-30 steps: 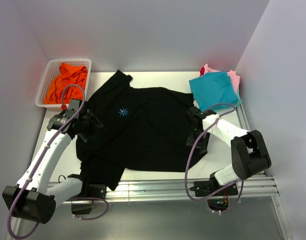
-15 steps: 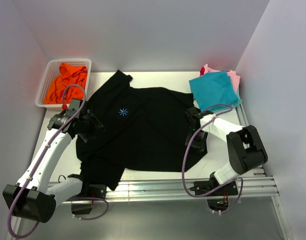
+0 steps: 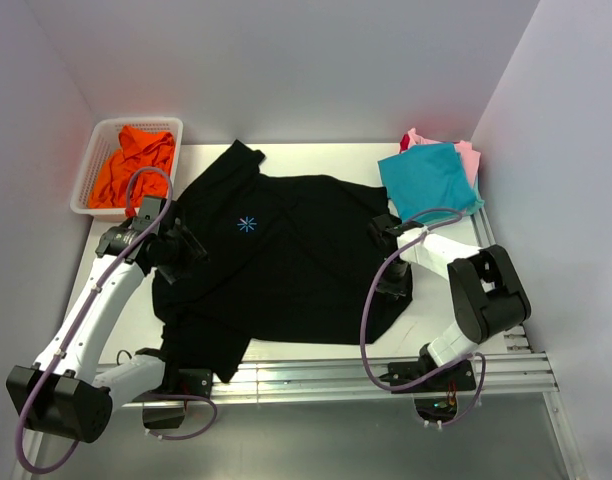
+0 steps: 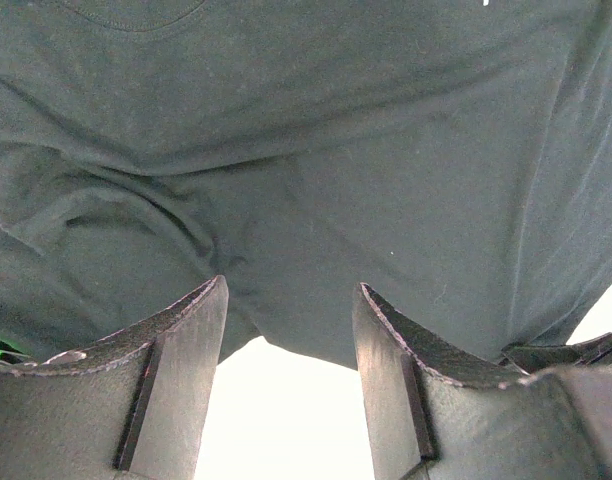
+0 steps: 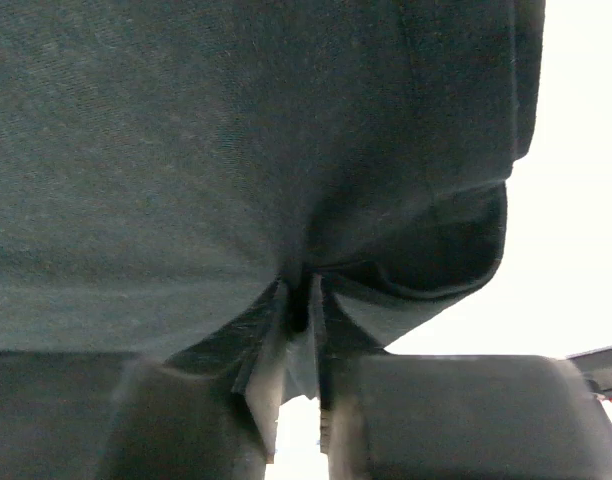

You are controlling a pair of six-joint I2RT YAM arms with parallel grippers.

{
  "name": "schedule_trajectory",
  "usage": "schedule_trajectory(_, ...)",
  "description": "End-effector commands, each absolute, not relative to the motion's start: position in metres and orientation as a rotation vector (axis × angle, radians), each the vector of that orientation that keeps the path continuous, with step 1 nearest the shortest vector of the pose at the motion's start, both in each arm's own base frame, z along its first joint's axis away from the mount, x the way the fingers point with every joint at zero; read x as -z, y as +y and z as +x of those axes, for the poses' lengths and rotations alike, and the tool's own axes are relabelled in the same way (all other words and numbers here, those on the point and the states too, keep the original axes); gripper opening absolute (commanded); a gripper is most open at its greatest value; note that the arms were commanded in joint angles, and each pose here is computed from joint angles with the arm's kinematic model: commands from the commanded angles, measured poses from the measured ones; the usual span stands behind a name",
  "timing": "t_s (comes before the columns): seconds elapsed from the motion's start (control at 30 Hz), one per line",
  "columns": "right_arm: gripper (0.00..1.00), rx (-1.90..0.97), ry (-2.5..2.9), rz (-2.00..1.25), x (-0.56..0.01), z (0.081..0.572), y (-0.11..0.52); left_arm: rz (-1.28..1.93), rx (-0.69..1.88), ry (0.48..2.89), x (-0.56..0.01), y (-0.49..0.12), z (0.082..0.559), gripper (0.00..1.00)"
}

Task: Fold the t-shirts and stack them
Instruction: Flatten out the tshirt

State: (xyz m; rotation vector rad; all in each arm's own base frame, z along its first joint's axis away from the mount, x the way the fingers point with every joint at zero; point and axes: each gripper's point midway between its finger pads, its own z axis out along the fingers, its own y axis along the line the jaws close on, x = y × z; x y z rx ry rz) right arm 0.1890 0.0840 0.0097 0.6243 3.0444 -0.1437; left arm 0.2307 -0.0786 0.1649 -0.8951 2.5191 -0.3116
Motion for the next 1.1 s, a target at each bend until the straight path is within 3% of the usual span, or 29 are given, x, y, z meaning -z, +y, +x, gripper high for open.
schedule_trajectory(0.0,0.15,0.206,3.005,0.635,-0.012,0.194,0.076,-0.858,0.316,2.494,-0.177,-0.078,0.236,0.59)
schedule_trajectory(0.07,0.08,0.215,2.996,0.638,-0.017,0.193,0.074,-0.860,0.321,2.500,-0.174,-0.079,0.235,0.59)
schedule_trajectory(0.2,0.03,0.230,2.987,0.641,-0.025,0.186,0.069,-0.859,0.325,2.504,-0.170,-0.080,0.234,0.59)
schedule_trajectory(0.33,0.10,0.225,2.961,0.641,-0.039,0.180,0.065,-0.855,0.335,2.507,-0.166,-0.081,0.236,0.59)
schedule_trajectory(0.57,0.11,0.238,2.941,0.647,-0.048,0.172,0.058,-0.845,0.354,2.515,-0.161,-0.085,0.239,0.58)
schedule_trajectory(0.83,0.29,0.195,2.952,0.667,-0.042,0.164,0.062,-0.822,0.344,2.514,-0.163,-0.084,0.240,0.58)
schedule_trajectory(1.07,0.17,0.190,2.957,0.677,-0.038,0.159,0.062,-0.812,0.333,2.519,-0.161,-0.082,0.236,0.58)
